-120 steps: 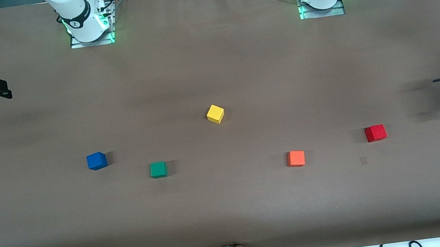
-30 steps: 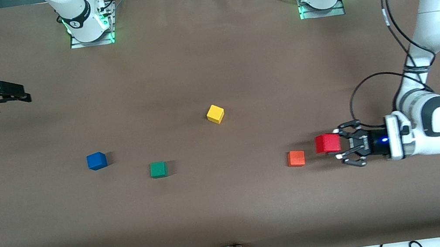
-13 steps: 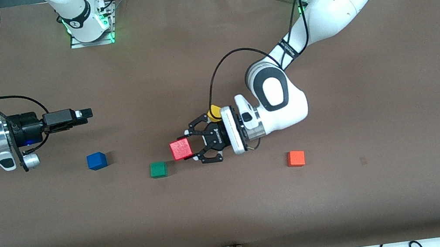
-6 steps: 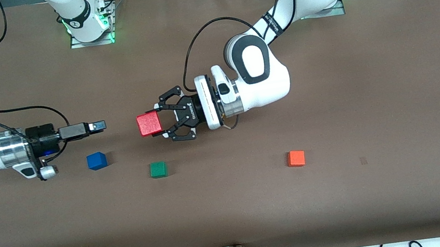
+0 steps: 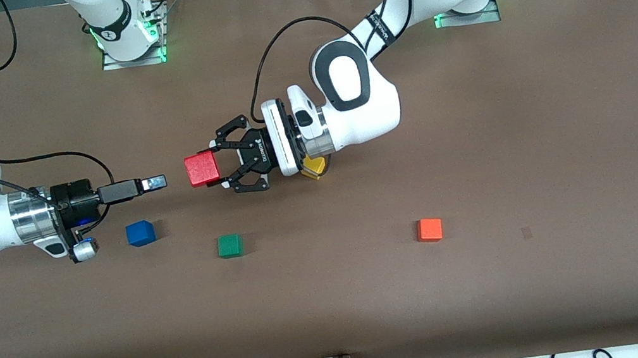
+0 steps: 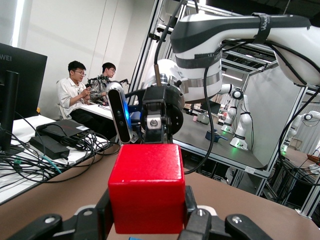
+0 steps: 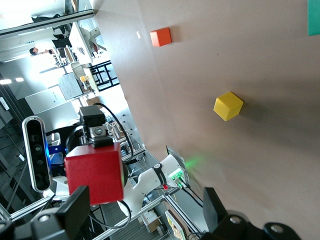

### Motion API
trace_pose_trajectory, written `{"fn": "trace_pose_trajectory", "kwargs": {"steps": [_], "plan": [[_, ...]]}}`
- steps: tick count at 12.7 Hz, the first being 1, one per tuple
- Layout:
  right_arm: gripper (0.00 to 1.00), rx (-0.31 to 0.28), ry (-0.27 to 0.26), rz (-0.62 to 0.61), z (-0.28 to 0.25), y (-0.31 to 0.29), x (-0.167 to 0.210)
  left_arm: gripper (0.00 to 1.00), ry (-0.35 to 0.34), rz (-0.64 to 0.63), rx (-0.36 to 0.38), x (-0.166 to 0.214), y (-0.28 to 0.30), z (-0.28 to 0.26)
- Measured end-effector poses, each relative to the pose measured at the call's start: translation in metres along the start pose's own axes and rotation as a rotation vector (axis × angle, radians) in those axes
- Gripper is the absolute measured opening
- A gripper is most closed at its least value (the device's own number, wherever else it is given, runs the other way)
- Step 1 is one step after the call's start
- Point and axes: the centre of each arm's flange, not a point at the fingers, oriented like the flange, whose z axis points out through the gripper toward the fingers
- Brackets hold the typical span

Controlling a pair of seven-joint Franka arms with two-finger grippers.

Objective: Pass red block to right arm, stack on blue
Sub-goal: 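Close the right gripper on the red cube held by the left gripper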

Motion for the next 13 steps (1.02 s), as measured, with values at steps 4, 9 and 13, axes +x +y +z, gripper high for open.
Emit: {"fn": "trace_pose_trajectory", "kwargs": {"steps": [4, 9, 13], "plan": [[1.00, -0.002, -0.002, 0.051, 0.003, -0.010, -0.001, 0.56, -0.005, -0.001, 0.008, -0.001, -0.001, 0.000], [1.00, -0.020, -0.013, 0.051, 0.023, -0.035, -0.003, 0.56, -0.006, -0.003, 0.006, -0.002, 0.001, 0.001], [1.00, -0.011, -0.012, 0.044, 0.031, -0.041, -0.002, 0.56, -0.007, -0.003, 0.007, -0.002, 0.001, 0.001]]}}
